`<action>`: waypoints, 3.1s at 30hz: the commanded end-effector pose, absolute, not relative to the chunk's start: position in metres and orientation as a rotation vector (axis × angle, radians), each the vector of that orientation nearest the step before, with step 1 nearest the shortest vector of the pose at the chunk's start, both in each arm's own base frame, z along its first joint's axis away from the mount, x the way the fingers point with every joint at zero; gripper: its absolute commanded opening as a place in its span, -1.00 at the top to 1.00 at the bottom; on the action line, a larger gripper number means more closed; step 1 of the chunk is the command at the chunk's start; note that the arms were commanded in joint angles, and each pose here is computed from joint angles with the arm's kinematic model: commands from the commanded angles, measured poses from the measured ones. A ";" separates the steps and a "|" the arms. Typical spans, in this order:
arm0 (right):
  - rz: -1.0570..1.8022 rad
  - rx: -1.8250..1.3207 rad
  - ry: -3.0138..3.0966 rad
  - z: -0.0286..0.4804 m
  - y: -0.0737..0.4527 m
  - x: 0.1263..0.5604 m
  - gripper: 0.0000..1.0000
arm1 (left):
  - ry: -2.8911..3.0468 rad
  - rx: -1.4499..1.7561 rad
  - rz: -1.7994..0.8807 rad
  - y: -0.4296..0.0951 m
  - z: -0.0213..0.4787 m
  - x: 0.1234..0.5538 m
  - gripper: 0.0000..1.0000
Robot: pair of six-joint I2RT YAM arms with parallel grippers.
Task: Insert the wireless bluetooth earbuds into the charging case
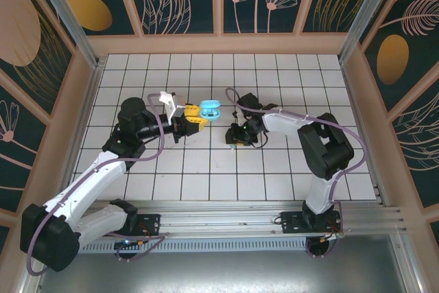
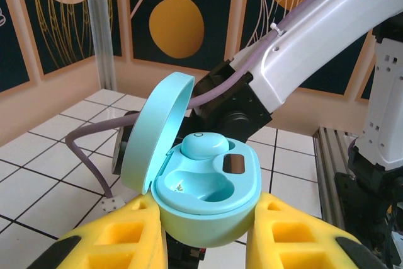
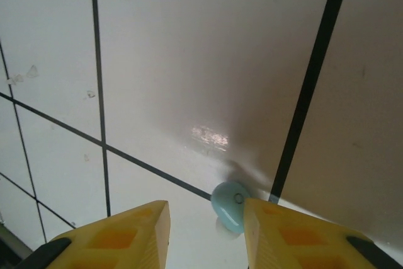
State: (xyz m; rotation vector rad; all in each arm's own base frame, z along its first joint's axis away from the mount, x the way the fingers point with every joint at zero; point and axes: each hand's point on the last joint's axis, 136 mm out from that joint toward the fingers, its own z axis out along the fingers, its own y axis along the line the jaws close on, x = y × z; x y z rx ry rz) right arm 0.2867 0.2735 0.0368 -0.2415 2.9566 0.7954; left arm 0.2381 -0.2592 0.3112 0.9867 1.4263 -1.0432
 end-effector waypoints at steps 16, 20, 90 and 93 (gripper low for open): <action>0.547 -0.289 3.009 0.026 0.265 0.282 0.28 | 1.396 0.999 -1.023 -0.259 0.318 0.237 1.00; 0.527 -0.300 3.015 0.023 0.265 0.281 0.28 | 1.394 0.999 -1.020 -0.259 0.318 0.236 1.00; 0.610 -0.345 2.355 0.343 0.312 0.238 0.73 | 1.402 0.942 -1.005 -0.264 0.310 0.259 1.00; 0.623 -0.378 2.353 0.345 0.324 0.237 0.73 | 1.400 0.940 -1.005 -0.264 0.310 0.258 1.00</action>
